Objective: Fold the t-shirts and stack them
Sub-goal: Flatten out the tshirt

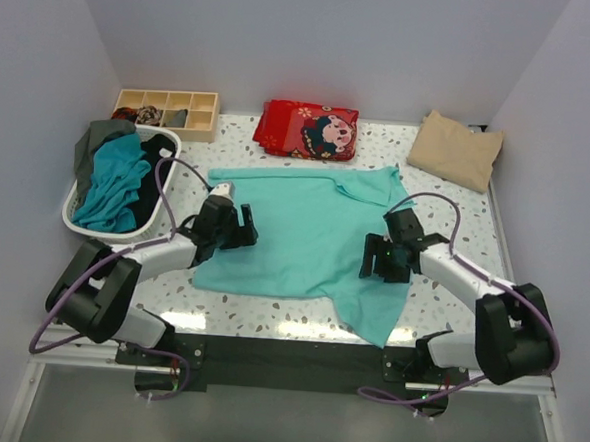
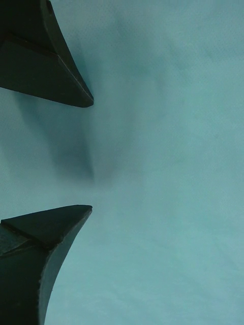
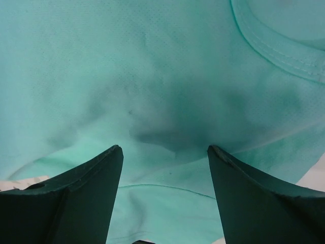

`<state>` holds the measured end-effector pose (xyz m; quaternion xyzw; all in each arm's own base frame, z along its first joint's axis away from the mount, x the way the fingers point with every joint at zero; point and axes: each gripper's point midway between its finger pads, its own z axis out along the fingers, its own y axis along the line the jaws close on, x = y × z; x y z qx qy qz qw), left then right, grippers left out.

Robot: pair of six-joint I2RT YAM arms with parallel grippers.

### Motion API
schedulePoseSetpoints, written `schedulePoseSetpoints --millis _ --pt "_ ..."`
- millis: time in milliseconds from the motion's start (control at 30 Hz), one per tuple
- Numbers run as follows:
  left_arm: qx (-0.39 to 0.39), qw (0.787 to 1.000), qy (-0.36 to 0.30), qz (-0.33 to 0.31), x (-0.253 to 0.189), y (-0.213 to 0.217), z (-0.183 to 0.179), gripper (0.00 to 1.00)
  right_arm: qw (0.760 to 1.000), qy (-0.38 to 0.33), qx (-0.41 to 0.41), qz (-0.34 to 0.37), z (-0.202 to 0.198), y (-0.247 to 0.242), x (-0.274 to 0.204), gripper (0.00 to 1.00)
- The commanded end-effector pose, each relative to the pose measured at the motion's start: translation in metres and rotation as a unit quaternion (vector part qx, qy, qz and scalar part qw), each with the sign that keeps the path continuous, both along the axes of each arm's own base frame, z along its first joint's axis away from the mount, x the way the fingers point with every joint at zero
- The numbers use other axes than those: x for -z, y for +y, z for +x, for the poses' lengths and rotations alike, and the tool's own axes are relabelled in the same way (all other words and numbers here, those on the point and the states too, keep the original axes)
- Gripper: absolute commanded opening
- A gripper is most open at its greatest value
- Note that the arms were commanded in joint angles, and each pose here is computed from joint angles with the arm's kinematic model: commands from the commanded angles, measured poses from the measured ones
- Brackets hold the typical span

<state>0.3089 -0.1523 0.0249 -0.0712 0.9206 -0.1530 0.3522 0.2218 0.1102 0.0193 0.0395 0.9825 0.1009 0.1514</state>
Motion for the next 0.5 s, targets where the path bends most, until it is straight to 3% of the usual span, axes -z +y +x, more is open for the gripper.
schedulePoseSetpoints --millis 0,133,300,367,467 --pt "-0.031 0.991 0.120 0.050 0.050 0.032 -0.071 0.82 0.998 0.017 0.058 0.025 -0.028 0.007 0.002 0.72" --pt "-0.035 0.989 0.132 0.049 0.044 0.036 -0.088 0.82 0.997 0.016 0.075 0.014 -0.057 0.009 -0.008 0.73" --pt "-0.029 0.987 0.151 0.043 0.040 0.040 -0.112 0.82 0.991 0.030 0.124 -0.031 -0.100 -0.025 -0.011 0.73" --pt "-0.034 0.986 0.158 0.039 0.039 0.040 -0.120 0.82 0.988 0.012 0.140 -0.063 -0.107 -0.045 -0.020 0.74" --pt "-0.032 0.987 0.157 0.033 0.035 0.038 -0.125 0.82 0.987 -0.023 0.152 -0.043 -0.095 -0.041 -0.034 0.75"
